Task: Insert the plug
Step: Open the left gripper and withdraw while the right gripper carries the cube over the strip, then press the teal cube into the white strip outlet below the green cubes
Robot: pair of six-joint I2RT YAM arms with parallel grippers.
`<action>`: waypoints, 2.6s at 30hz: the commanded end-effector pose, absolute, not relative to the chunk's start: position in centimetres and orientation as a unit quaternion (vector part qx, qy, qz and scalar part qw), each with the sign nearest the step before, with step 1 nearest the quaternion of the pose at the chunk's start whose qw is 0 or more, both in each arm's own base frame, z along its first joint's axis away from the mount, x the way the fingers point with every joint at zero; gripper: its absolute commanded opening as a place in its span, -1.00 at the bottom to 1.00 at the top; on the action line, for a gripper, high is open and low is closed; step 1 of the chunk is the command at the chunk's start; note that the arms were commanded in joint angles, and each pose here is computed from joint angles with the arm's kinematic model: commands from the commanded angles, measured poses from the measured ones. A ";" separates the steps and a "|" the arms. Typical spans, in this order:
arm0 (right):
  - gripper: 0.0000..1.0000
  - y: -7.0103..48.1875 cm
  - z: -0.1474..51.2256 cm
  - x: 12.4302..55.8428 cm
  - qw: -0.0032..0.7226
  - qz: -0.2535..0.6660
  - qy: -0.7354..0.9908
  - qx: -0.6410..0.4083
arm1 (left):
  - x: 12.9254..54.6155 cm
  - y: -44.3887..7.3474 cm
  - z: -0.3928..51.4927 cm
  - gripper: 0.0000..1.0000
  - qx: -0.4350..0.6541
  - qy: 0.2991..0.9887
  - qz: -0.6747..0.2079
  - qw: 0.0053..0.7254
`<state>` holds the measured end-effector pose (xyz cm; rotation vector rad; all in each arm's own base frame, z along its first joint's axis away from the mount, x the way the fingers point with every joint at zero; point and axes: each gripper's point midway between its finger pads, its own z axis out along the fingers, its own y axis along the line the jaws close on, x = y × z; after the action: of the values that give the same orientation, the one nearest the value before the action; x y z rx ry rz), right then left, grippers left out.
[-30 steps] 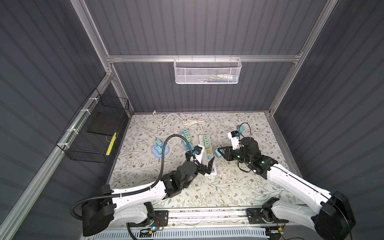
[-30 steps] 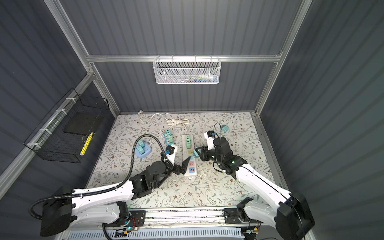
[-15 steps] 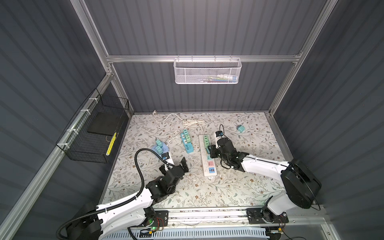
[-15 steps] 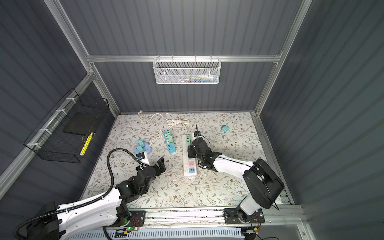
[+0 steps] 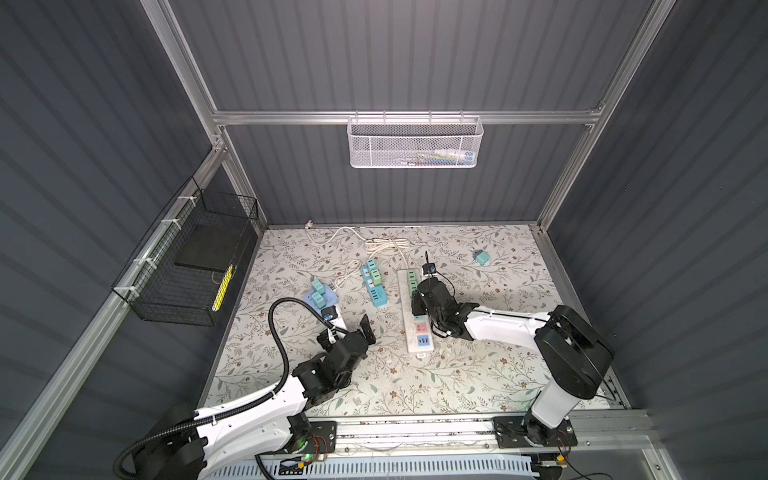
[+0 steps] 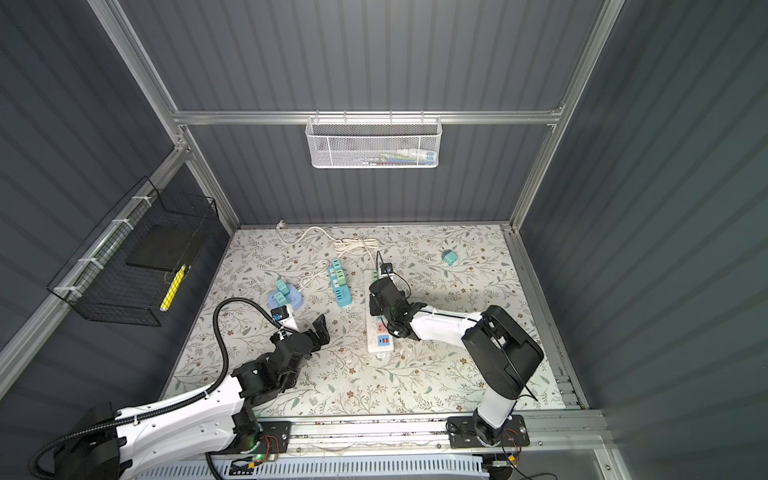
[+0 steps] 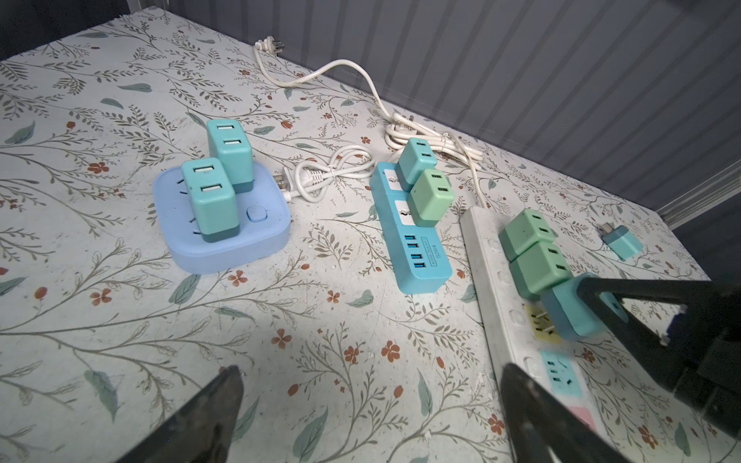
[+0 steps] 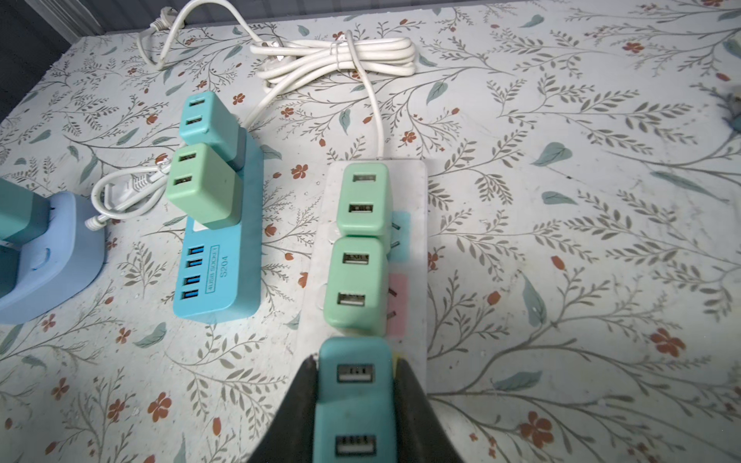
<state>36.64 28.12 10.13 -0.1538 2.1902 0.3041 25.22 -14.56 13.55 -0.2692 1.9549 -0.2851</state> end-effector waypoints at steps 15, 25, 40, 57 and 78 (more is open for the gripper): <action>-0.74 28.0 8.9 36.4 0.427 0.107 0.897 -0.046 | 25.5 -14.8 14.2 1.00 -0.109 0.823 -0.117 0.545; -0.74 28.2 8.3 36.4 0.425 0.101 0.899 -0.039 | 25.4 -14.6 14.2 1.00 -0.109 0.825 -0.117 0.542; -0.75 26.6 5.6 35.6 0.395 -0.019 0.917 -0.055 | 25.2 -14.0 14.4 1.00 -0.112 0.823 -0.112 0.545; -0.71 25.5 0.3 33.6 0.326 -0.045 0.943 -0.054 | 25.0 -13.9 13.9 1.00 -0.114 0.828 -0.110 0.539; 0.24 28.0 12.5 37.0 0.391 0.056 0.915 -0.078 | 25.6 -14.7 18.1 1.00 -0.077 0.821 -0.100 0.557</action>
<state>36.88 28.18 11.20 -0.1725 2.3202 0.1102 25.42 -15.06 16.71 -0.2032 1.9524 -0.2680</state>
